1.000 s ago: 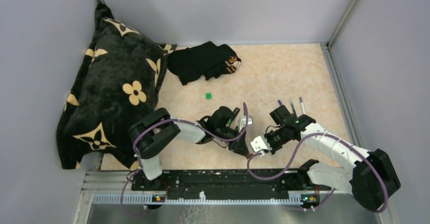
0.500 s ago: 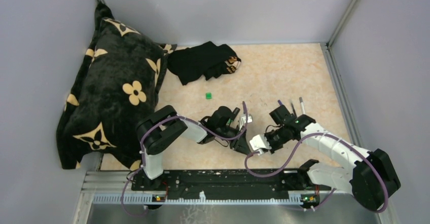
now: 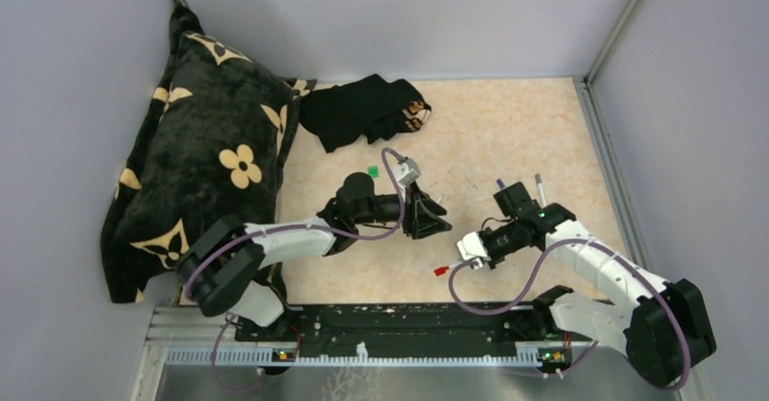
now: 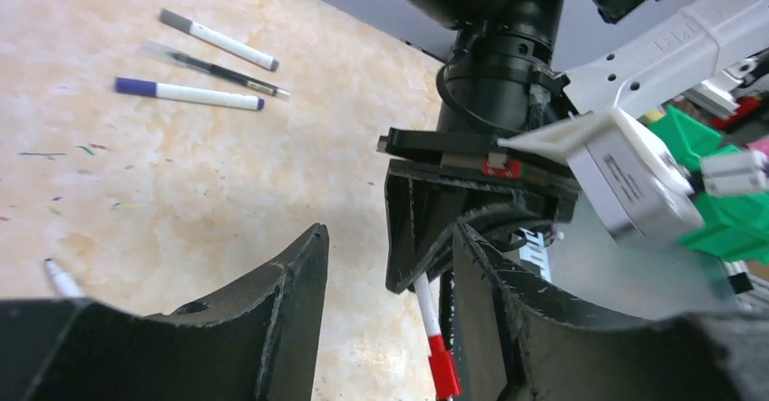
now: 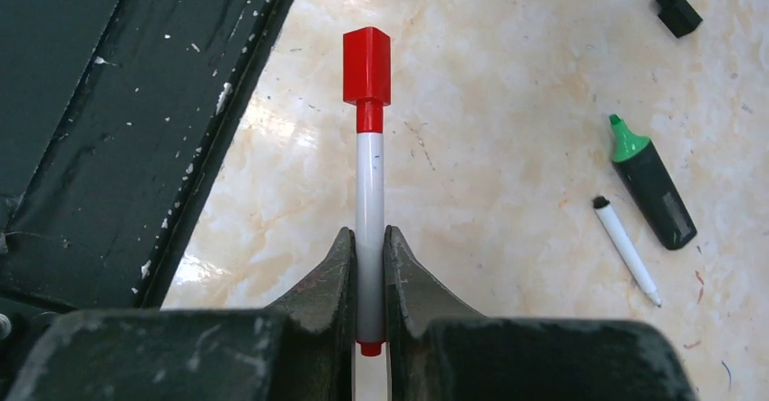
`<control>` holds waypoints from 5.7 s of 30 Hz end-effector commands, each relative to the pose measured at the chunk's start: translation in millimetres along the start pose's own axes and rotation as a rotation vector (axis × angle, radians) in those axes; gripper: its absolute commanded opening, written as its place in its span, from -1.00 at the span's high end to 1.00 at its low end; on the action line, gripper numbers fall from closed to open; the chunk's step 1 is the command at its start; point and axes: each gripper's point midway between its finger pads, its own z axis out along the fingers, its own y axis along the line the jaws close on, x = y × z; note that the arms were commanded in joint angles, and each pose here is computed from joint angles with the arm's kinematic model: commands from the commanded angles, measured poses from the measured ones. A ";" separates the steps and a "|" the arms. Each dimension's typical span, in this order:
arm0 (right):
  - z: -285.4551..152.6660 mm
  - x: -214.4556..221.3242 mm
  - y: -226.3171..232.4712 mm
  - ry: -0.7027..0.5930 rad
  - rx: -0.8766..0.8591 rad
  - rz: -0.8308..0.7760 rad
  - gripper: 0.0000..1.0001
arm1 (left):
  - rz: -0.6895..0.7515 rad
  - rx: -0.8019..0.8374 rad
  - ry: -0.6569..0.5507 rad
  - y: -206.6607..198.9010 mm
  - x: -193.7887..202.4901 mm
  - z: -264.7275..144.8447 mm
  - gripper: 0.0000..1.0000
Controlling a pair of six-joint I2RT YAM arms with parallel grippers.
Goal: Insert the pens into the pen caps
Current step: Insert the pen cap onto the pen, then place the pen at the center of the board, then pick up the pen from the center of the board.
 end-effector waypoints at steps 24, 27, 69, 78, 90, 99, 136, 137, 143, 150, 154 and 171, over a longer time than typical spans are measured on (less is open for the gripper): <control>-117.2 45.4 -107.6 -0.024 0.730 0.596 1.00 | 0.086 -0.480 -0.106 22.6 4.5 -110.4 -0.69; -131.3 65.4 -115.7 0.009 0.844 0.697 1.00 | 0.079 -0.487 -0.119 23.1 5.0 -112.7 -0.74; -168.4 160.8 -108.9 0.289 1.082 1.162 0.48 | 0.000 -0.450 -0.100 21.9 13.7 -101.8 -0.82; -172.5 83.5 -132.6 0.066 0.936 0.958 0.38 | -0.033 -0.471 -0.029 33.2 19.5 -88.5 -0.82; -173.5 -27.4 -151.0 -0.327 0.717 0.781 0.25 | -0.131 -0.643 0.087 78.7 25.1 -64.2 -0.74; -156.1 -13.1 -129.1 -0.326 0.798 0.713 0.07 | -0.147 -0.761 0.232 114.1 37.8 -48.1 -0.37; -155.3 -4.4 -131.0 -0.308 0.810 0.744 0.06 | -0.004 -1.071 0.547 178.4 94.6 -4.8 0.43; -155.0 -4.3 -131.0 -0.309 0.808 0.746 0.06 | 0.003 -1.077 0.555 178.1 96.4 -5.0 0.44; -155.5 -4.7 -131.0 -0.309 0.809 0.745 0.06 | 0.029 -1.099 0.605 177.2 110.0 -6.4 0.48; -155.6 -4.7 -130.7 -0.308 0.810 0.746 0.06 | 0.007 -1.075 0.651 174.8 126.8 -4.7 0.63; -155.9 -5.7 -130.7 -0.309 0.809 0.743 0.06 | -0.013 -1.023 0.664 169.2 132.6 0.5 1.00; -148.6 -21.1 -123.8 -0.360 0.726 0.707 0.06 | -0.126 -0.809 0.106 95.9 16.6 8.6 1.00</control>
